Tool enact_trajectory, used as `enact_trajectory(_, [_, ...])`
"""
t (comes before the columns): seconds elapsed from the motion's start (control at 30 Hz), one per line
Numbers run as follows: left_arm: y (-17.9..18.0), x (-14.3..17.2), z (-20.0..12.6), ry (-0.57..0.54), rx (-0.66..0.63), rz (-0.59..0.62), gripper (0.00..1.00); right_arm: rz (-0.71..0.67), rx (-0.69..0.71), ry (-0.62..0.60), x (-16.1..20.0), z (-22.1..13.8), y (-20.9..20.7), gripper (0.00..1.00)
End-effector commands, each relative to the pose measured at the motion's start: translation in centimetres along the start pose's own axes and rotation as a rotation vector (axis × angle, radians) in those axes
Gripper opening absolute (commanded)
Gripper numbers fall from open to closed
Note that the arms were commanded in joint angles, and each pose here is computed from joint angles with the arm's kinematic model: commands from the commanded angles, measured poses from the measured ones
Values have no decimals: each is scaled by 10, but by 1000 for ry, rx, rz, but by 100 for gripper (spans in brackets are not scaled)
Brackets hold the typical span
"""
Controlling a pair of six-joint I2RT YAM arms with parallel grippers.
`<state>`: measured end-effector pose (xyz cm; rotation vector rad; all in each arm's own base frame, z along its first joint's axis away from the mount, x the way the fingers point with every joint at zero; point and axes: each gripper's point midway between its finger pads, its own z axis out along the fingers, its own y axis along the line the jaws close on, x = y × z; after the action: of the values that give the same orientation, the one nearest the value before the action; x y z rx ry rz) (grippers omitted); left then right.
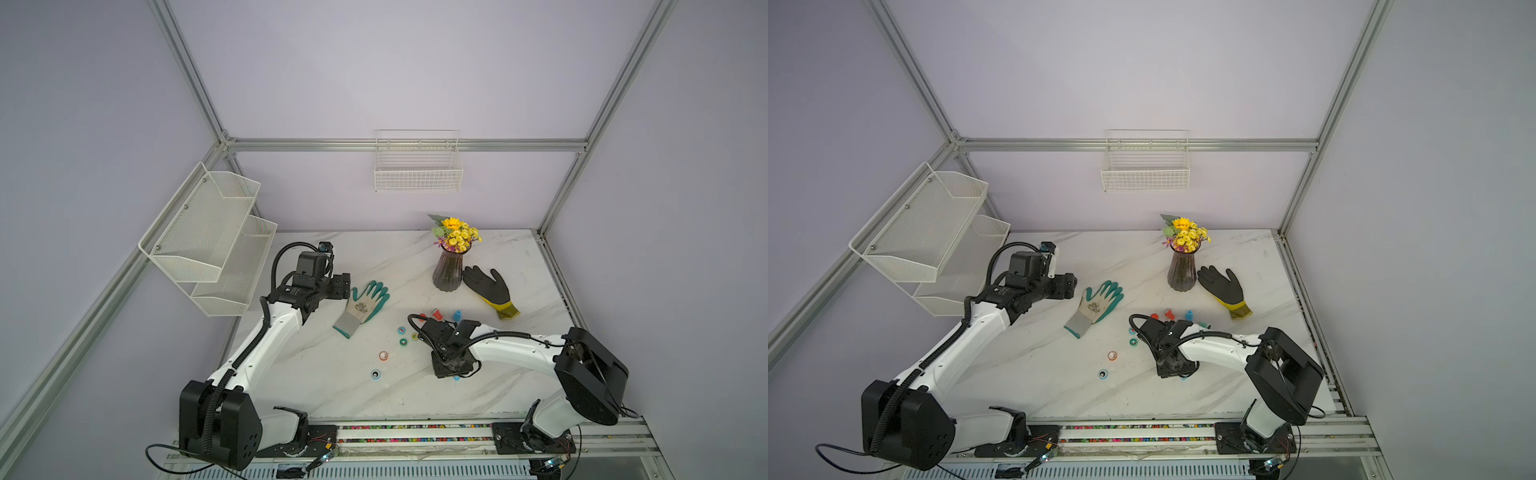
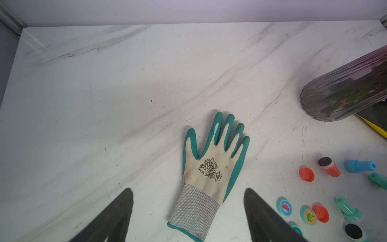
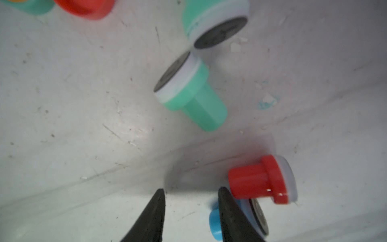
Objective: Close the stamp cap
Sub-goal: Pick up the stamp from the center of the board.
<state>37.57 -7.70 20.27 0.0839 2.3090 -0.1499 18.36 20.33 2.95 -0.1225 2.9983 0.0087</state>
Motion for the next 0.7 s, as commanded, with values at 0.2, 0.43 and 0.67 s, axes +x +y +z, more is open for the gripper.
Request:
enact_trajectory(0.2, [-3, -14, -3, -32, 17, 17, 83, 160, -13, -45, 10, -38, -19, 45])
enact_trajectory(0.43, [-4, -14, -2, -31, 22, 17, 83, 499, -105, -116, 22, -45, -33, 45])
enact_trajectory(0.67, [-4, -14, -1, -28, 23, 17, 83, 708, -133, -168, 19, -34, -40, 43])
